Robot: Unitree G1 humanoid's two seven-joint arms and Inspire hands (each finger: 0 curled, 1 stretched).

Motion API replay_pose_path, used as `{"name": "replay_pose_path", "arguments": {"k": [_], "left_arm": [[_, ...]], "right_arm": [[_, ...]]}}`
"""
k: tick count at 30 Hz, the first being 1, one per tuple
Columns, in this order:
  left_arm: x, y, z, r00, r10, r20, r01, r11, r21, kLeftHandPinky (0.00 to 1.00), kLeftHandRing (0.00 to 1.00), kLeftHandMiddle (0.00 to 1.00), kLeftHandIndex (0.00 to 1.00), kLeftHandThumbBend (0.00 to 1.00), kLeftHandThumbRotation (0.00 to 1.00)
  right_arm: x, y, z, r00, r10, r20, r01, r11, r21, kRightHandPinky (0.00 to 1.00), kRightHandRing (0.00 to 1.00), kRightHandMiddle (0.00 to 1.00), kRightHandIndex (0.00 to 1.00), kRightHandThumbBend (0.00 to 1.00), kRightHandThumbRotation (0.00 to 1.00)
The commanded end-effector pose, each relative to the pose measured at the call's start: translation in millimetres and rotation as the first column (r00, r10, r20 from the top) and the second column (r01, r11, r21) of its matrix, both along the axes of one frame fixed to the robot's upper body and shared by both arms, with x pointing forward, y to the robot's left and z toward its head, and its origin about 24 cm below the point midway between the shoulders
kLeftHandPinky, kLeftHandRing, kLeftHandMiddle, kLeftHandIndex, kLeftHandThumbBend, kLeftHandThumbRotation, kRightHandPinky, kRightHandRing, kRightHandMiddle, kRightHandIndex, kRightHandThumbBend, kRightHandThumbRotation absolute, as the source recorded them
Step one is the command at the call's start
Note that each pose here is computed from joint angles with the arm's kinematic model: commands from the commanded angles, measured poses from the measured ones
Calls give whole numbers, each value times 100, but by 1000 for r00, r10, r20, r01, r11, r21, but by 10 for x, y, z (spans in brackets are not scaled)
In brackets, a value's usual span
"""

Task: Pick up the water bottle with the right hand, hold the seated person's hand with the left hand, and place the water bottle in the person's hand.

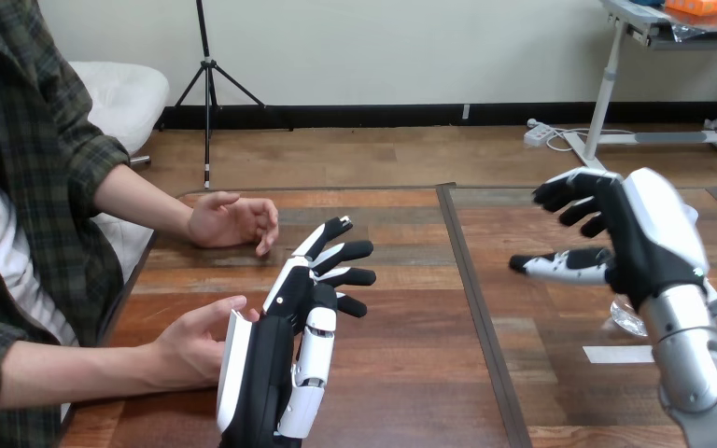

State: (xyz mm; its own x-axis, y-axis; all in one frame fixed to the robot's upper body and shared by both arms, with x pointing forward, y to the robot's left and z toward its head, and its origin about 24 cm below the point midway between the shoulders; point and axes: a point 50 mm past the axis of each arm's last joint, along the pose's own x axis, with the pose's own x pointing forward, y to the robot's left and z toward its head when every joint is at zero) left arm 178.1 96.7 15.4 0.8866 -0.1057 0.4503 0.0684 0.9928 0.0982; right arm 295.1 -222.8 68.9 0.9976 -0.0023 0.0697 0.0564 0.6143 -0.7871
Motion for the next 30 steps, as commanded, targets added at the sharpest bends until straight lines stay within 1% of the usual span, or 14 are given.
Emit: {"name": "replay_pose_path", "arguments": {"k": [1,7,10,17,25,30], "left_arm": [[73,-23,123,998,-2,71,3,1000,-14,53,68,76,85,8,100],[72,-22,123,998,-2,70,3,1000,-14,53,68,76,85,9,100],[72,-22,124,998,-2,69,3,1000,-14,53,68,76,85,10,100],[73,-23,123,997,-3,74,4,1000,-13,54,68,76,85,10,100],[73,-25,121,997,-2,72,4,1000,-16,54,68,76,85,10,100],[72,-26,121,997,-1,72,3,1000,-15,54,68,76,85,10,100]], "right_arm": [[38,116,174,996,48,81,-48,999,9,58,64,68,63,73,0],[25,154,158,996,60,71,-61,998,5,59,65,68,64,73,0],[20,167,153,995,71,76,-71,997,-2,59,66,69,64,74,0],[6,199,150,993,86,84,-87,996,13,60,66,69,64,74,0],[3,209,158,992,90,92,-92,996,20,59,65,69,64,74,0],[0,205,179,989,96,113,-98,995,15,58,64,68,64,74,0]]}}
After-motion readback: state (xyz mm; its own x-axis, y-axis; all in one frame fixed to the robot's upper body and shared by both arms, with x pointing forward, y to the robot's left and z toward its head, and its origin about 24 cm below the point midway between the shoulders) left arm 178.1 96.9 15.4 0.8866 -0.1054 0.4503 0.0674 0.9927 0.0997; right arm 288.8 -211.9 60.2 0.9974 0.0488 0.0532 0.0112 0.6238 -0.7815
